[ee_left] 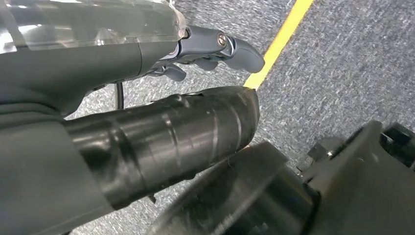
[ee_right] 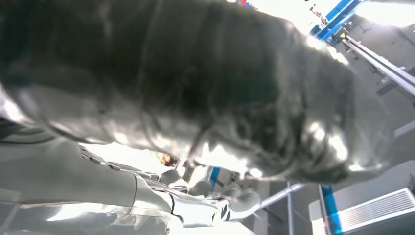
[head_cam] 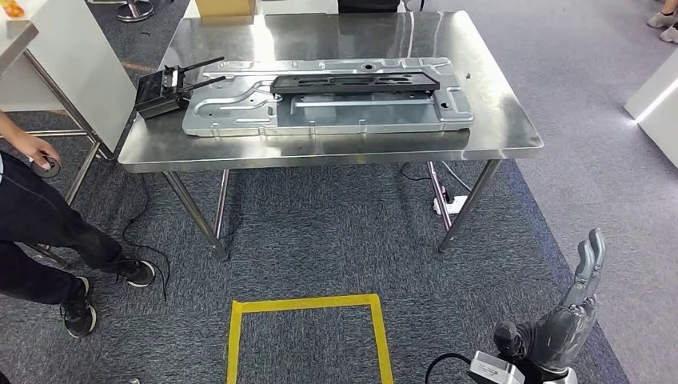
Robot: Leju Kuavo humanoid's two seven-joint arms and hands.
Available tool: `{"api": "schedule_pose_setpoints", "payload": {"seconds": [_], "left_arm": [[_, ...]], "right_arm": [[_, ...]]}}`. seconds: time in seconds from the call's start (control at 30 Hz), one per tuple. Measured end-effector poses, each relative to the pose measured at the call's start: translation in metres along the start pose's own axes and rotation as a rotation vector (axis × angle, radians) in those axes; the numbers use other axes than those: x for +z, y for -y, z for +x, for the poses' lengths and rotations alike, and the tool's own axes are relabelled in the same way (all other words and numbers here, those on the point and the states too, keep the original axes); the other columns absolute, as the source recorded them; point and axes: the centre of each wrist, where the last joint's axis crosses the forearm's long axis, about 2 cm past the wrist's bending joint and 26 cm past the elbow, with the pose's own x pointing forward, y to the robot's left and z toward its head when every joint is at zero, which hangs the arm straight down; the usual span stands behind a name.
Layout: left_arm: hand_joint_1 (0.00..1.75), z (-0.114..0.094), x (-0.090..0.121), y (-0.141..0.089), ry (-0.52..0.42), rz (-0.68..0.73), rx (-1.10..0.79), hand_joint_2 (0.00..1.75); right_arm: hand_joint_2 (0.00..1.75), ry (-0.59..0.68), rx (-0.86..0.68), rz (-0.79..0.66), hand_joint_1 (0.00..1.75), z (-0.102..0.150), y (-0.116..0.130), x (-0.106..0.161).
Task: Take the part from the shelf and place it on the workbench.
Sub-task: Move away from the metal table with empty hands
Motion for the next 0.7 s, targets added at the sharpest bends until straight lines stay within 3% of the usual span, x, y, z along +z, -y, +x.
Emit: {"api": "schedule_pose_setpoints", "payload": {"seconds": [0.23,0.37,0.57,0.7], "left_arm": [[0.00,-0.007,0.000,-0.005,-0.013,0.015,0.007,0.00],[0.00,-0.008,0.000,-0.005,-0.027,0.017,0.013,0.00],[0.00,-0.009,0.000,-0.007,-0.032,0.021,0.016,0.00],[0.00,-0.009,-0.001,-0.007,-0.034,0.022,0.015,0.00]], "right_arm": [[0.00,-0.134,0.032,0.038,0.00,-0.008,0.003,0.017],[0.00,-0.349,0.087,0.085,0.00,-0.039,0.009,0.053],[0.00,-0.522,0.160,0.139,0.00,-0.067,0.018,0.090],[0.00,-0.712,0.269,0.189,0.00,-0.107,0.033,0.137]]}}
